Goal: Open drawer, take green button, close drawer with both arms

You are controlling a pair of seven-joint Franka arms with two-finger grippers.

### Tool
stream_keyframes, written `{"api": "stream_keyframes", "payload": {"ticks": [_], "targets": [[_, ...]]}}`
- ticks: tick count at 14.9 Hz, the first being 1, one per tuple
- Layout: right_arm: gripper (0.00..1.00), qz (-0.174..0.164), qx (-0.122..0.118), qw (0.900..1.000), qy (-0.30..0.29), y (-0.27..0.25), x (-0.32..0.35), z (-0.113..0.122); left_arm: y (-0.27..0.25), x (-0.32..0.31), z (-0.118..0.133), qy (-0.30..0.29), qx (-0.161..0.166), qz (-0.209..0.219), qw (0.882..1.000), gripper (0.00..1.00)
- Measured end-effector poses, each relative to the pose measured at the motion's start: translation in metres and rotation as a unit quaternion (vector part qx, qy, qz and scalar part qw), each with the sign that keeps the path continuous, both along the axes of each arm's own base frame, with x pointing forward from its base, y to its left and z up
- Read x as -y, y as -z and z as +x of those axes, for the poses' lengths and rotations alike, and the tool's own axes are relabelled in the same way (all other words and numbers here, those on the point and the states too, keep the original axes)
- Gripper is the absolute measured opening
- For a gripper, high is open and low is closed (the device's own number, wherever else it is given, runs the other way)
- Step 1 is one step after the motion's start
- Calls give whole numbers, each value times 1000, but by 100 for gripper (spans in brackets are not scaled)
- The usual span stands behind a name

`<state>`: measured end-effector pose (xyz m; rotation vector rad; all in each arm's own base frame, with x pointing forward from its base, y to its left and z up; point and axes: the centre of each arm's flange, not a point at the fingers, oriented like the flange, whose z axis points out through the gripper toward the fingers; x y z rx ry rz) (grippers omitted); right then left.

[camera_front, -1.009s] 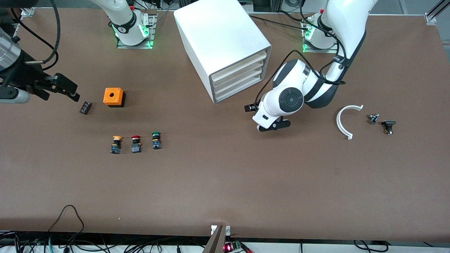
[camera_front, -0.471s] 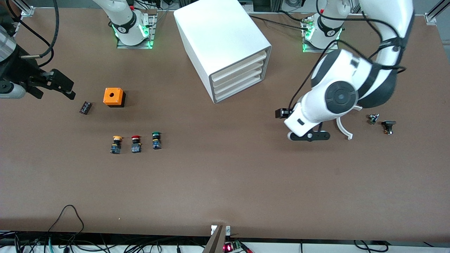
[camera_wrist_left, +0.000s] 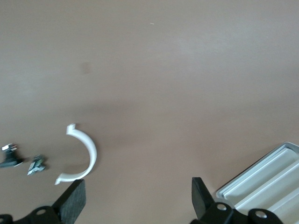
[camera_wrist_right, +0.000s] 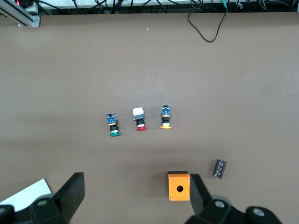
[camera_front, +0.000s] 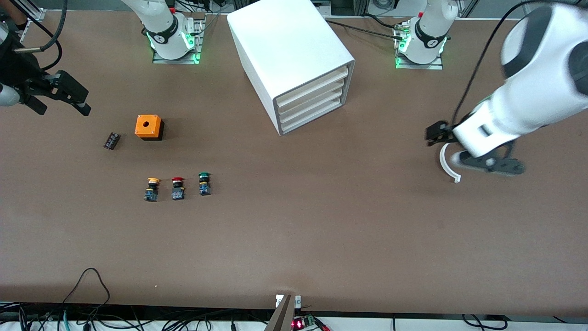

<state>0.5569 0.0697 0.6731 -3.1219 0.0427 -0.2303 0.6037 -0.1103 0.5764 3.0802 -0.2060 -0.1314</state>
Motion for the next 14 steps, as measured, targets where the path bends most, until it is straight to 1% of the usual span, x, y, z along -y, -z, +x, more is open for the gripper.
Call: {"api": "stream_keyframes", "payload": {"ticks": [1,3,5,7,9,12,14], "targets": [[100,-3,1,1000,-3,-1,0,-1,-10,-18,-10,1,3,-4,1000,100],[100,-6,1,1000,-7,-1,2,-1,-12,-39,-25,7,1,3,1000,100],[100,-6,-1,1000,-4,2,6,0,-5,-44,-30,18,-1,31,999,100],[100,-7,-11,1000,4,11,15,3,0,-41,-36,25,0,41,999,100],[100,-8,-18,1000,11,18,23,3,-4,-42,-44,25,6,43,999,100],[100,-8,-18,1000,10,18,23,2,-15,-51,-55,18,13,42,999,100],[100,-8,-18,1000,7,18,23,2,-25,-55,-62,12,22,35,999,100]]}}
